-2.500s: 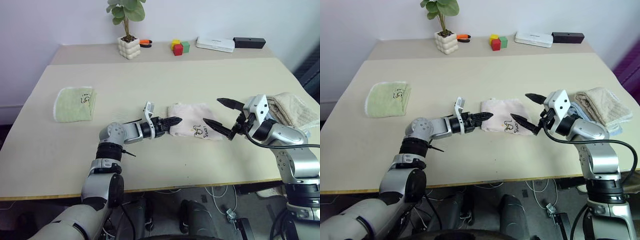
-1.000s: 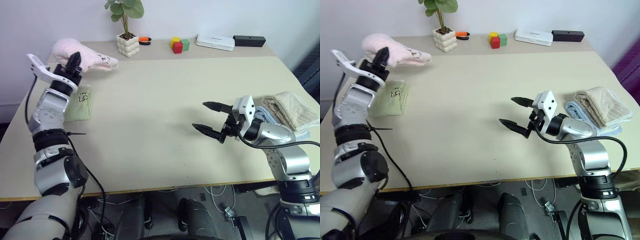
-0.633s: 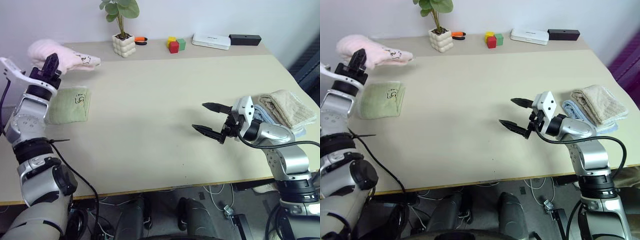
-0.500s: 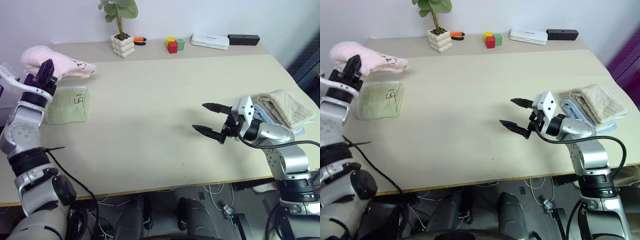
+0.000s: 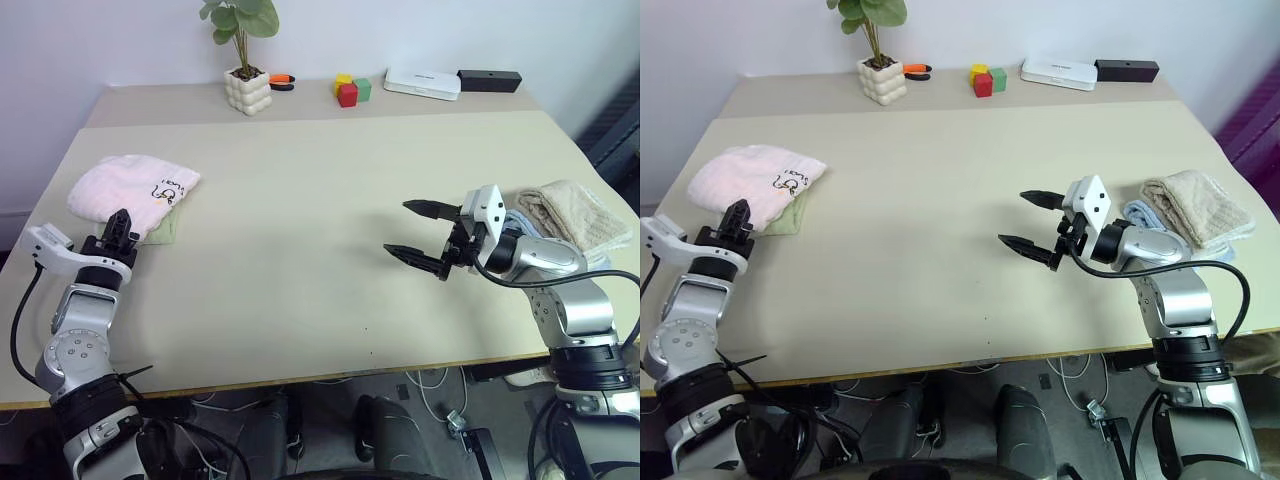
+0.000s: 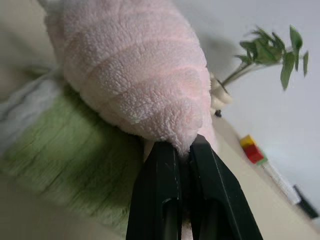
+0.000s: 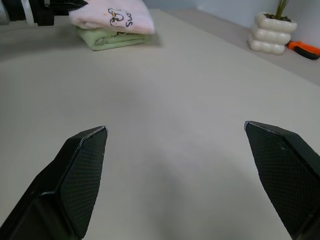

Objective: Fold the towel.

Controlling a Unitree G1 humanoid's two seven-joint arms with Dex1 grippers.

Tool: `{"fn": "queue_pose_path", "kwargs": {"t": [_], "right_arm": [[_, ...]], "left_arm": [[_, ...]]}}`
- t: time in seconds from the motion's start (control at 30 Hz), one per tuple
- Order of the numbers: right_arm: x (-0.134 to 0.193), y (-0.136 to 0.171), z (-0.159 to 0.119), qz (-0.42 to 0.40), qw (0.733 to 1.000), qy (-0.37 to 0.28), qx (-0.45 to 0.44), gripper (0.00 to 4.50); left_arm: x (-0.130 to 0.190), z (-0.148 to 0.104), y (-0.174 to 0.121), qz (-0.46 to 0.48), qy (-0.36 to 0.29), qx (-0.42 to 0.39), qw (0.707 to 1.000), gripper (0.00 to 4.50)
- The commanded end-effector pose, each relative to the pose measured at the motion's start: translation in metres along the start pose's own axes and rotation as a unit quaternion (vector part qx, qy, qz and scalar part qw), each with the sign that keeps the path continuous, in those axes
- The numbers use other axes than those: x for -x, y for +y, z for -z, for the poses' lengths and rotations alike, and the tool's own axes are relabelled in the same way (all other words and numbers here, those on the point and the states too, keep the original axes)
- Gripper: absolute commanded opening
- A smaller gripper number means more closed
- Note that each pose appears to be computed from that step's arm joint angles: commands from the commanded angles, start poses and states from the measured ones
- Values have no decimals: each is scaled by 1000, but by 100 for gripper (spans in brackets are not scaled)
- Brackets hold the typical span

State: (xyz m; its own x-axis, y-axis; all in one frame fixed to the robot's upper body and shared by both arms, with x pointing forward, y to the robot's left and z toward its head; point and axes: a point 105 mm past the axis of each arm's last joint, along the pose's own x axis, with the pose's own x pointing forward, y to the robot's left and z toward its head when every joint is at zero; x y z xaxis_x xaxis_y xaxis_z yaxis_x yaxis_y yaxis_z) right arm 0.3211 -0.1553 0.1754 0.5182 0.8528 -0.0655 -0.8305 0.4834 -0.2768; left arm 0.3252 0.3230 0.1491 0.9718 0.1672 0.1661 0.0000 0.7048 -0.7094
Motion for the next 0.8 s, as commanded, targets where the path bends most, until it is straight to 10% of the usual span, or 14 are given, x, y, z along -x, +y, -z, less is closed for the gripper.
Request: {"fn": "queue_pose_path", "kwargs": {"t": [0.03,0.2,0.53,0.8], "right_arm": [[1,-5,-10,6,1000,-15,19,450],[2,-6,-8,10,1000,-15,18,450],[4,-16,-2,16,1000,-10,17,450],[2,-21,-6,16,1000,-22,-2,450]], "left_arm": [[8,-23,-11,15,-60,2,998,201],[18,-20,-25,51,-77,30,995,444],[44,7,-43,71,-45,74,994,444],[73,77,-129,314,157,-31,936,444]]}}
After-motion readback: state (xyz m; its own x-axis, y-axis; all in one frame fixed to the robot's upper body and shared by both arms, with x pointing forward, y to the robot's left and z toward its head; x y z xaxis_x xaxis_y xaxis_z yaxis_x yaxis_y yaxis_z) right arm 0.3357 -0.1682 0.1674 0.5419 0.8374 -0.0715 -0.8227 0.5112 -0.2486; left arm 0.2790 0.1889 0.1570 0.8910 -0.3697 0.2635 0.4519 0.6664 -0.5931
